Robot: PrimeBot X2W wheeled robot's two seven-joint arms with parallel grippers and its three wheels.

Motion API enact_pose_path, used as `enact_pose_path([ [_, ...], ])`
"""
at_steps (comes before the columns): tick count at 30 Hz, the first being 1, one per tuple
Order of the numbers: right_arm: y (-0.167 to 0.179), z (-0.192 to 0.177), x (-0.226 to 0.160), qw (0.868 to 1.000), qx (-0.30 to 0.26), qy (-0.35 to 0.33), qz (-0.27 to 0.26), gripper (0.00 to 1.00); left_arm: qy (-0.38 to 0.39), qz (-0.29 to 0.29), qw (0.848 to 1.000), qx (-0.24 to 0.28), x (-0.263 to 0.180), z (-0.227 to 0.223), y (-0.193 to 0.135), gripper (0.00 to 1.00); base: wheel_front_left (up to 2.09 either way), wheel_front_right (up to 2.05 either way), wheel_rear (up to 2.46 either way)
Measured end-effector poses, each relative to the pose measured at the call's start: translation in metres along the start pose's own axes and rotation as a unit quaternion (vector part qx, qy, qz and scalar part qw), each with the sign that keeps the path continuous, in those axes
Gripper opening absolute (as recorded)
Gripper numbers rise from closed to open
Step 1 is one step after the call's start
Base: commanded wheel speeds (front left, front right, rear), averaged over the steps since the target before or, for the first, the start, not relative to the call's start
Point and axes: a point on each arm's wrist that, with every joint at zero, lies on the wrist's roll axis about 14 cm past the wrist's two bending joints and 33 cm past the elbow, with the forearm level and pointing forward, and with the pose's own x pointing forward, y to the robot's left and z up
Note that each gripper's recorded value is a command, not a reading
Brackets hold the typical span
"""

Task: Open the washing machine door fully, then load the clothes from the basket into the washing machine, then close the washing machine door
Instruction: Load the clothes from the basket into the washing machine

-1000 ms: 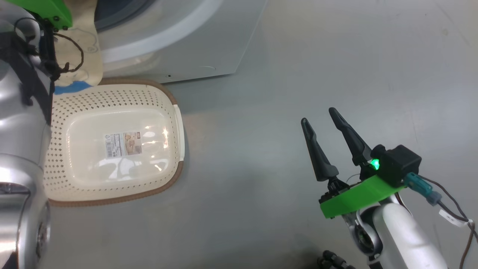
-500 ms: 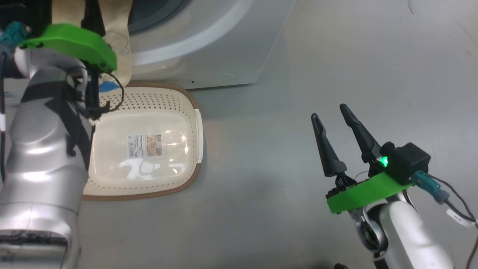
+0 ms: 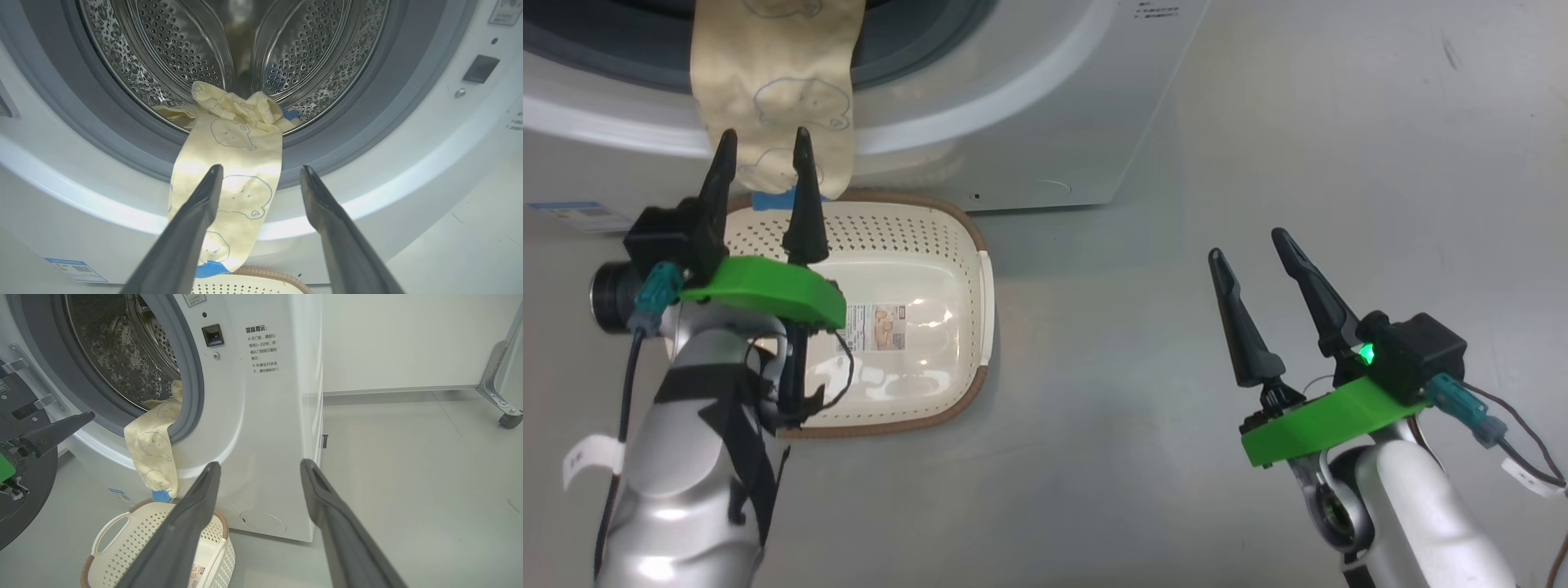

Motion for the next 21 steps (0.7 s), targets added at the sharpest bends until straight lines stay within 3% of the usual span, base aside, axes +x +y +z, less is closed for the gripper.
enact_pose_path([
  [12,0.004,0.002,0.001,1.000,0.000,-0.003,0.006,1.00,-0.012,0.001,1.000,0.000,-0.046,-0.003,-0.003,1.00,0.00,0.00,0.00],
  [21,0.001,0.005,-0.008,1.000,-0.003,-0.004,-0.002,1.00,-0.015,0.042,0.999,-0.014,-0.083,-0.006,0.016,1.00,0.00,0.00,0.00],
])
